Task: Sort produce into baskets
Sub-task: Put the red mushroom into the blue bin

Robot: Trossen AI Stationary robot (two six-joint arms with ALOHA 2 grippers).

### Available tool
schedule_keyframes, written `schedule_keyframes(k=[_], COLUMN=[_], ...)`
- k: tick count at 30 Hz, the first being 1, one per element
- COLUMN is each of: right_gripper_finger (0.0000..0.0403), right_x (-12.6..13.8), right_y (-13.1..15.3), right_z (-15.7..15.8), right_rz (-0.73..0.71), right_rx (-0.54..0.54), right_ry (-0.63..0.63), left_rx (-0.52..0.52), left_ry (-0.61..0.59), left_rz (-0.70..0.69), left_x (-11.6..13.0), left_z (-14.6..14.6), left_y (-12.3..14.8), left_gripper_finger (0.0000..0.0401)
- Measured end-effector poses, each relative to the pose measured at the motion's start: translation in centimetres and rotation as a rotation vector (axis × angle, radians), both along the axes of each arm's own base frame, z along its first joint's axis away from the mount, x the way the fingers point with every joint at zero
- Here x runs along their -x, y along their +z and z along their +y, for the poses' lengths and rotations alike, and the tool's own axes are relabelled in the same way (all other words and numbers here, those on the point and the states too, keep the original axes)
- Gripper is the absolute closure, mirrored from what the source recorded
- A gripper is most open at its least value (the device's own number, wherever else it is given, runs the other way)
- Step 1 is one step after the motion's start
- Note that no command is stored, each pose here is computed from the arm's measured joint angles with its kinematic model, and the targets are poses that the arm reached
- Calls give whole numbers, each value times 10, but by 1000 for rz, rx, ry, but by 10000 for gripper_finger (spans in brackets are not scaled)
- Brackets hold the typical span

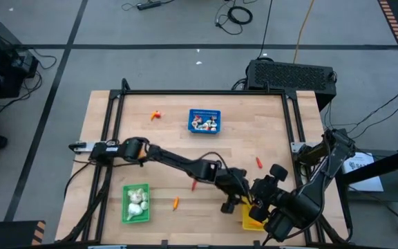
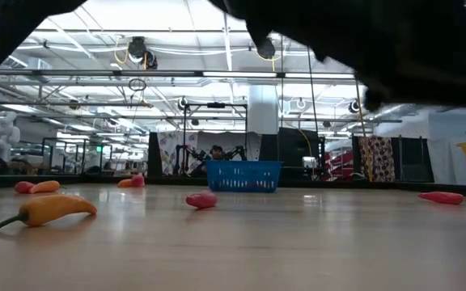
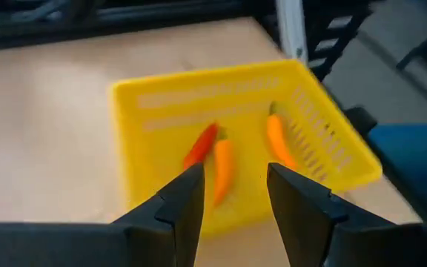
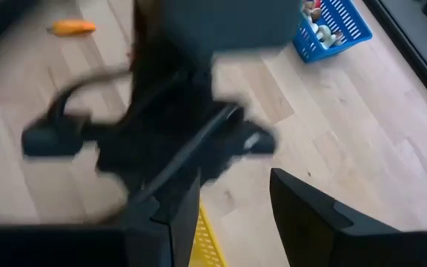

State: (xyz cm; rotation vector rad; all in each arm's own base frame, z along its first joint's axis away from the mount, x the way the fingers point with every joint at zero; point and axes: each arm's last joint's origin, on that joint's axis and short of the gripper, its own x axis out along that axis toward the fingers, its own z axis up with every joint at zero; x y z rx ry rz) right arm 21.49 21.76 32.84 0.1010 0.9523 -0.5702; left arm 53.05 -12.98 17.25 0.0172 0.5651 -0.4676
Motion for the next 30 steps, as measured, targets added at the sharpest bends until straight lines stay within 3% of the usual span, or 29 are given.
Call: schedule_keyframes(k=[7,14,17,22,26,30], right_gripper_finger=[248,248,248,248,248,248], right_x=[-8,-15,-17,-19,-21,-23], right_y=[0,-1,-1,-1,-1,-1], right_z=[-7,-15,-17,-20,-23,-25], right_rz=[22,54,63,76,85,95], right_rx=[12,5,15,30,43,52], right_ry=[-1,-15,-6,10,20,25], left_rx=[-133,-511,-612,-578,-512,-564], left_ry=[57,198,268,386,549,569], left_rz=[155,490,609,682,649,635], left_x=[25,75,99,148,202,257], left_z=[34,68,90,141,187,221], left_y=[45,65,64,69,79,80], left_gripper_finger=[246,247,247,247,247,247])
